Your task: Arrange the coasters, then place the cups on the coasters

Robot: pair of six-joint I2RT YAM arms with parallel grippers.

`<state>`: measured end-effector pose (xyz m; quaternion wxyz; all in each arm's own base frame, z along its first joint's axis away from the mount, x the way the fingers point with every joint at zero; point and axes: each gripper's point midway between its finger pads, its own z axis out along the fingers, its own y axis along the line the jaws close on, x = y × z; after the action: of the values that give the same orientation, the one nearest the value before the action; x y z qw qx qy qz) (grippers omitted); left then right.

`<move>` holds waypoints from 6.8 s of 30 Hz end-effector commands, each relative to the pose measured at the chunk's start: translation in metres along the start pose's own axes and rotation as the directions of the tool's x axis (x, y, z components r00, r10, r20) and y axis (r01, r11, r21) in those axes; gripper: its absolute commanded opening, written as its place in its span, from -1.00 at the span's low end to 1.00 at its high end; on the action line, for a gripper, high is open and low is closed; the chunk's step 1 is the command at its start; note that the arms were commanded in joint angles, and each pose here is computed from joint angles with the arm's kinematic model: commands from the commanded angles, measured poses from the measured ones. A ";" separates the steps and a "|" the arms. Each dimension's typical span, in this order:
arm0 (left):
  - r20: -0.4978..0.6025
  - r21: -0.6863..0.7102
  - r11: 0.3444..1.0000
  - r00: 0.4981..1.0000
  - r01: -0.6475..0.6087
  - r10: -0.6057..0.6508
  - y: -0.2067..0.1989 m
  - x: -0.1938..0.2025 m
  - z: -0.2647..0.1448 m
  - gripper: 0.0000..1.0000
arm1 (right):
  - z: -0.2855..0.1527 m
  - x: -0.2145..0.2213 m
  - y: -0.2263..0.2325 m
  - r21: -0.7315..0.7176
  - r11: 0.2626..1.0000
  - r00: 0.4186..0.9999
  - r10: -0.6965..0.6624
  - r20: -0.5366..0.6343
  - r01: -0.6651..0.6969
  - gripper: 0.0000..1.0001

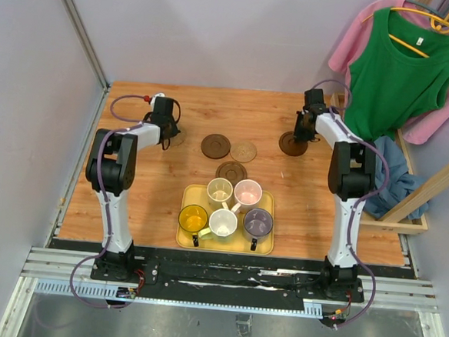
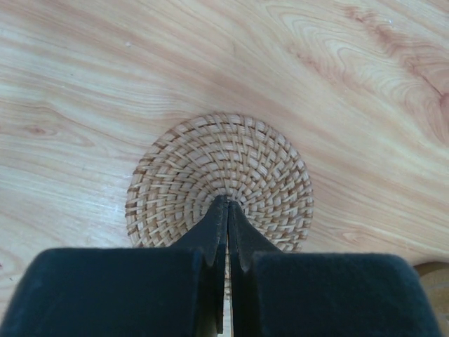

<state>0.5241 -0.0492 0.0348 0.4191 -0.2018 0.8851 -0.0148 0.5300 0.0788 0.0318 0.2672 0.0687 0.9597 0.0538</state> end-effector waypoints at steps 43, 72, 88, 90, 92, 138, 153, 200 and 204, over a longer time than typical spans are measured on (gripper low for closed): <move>-0.074 0.627 0.773 0.981 -0.095 0.181 -0.157 0.074 -0.091 -0.99 | -0.078 0.164 0.233 -0.594 0.740 0.907 -0.419 -0.041 0.315 -0.99; -0.119 0.635 0.766 0.967 -0.100 0.225 -0.162 0.092 -0.077 -0.99 | -0.047 0.193 0.068 -0.068 0.974 0.928 -0.225 -0.296 0.214 -0.99; -0.129 0.603 0.791 0.966 -0.104 0.226 -0.158 0.094 -0.068 -0.99 | -0.021 0.105 0.019 0.075 0.984 0.965 -0.142 -0.223 0.162 -0.99; -0.131 0.599 0.794 0.966 -0.104 0.225 -0.159 0.094 -0.065 -0.99 | -0.016 0.099 0.027 0.041 0.987 0.965 -0.145 -0.221 0.157 -0.99; -0.137 0.595 0.797 0.964 -0.104 0.228 -0.160 0.096 -0.062 -0.99 | -0.012 0.094 0.036 0.003 0.989 0.965 -0.144 -0.217 0.148 -0.99; -0.134 0.393 0.918 0.984 -0.052 0.114 -0.102 0.055 0.008 -0.99 | 0.017 0.004 0.114 -0.216 0.954 0.977 -0.212 0.009 0.209 -0.99; -0.101 0.427 0.903 0.990 -0.049 0.101 -0.107 0.035 -0.009 -0.99 | -0.059 -0.038 0.147 -0.347 0.897 0.957 -0.217 0.190 0.273 -0.92; 0.008 0.519 0.853 0.999 -0.047 0.049 -0.102 0.003 -0.098 -0.99 | 0.007 0.089 0.200 -0.402 0.841 0.909 -0.415 -0.051 0.362 -0.96; 0.000 0.508 0.860 0.998 -0.048 0.055 -0.098 0.009 -0.095 -0.99 | 0.010 0.082 0.198 -0.378 0.849 0.910 -0.412 -0.037 0.369 -0.95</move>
<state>0.4823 -0.1615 0.1044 0.4409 -0.0568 0.8625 -0.2420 0.4870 0.2994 0.0335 0.2437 -0.1833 0.9277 0.2153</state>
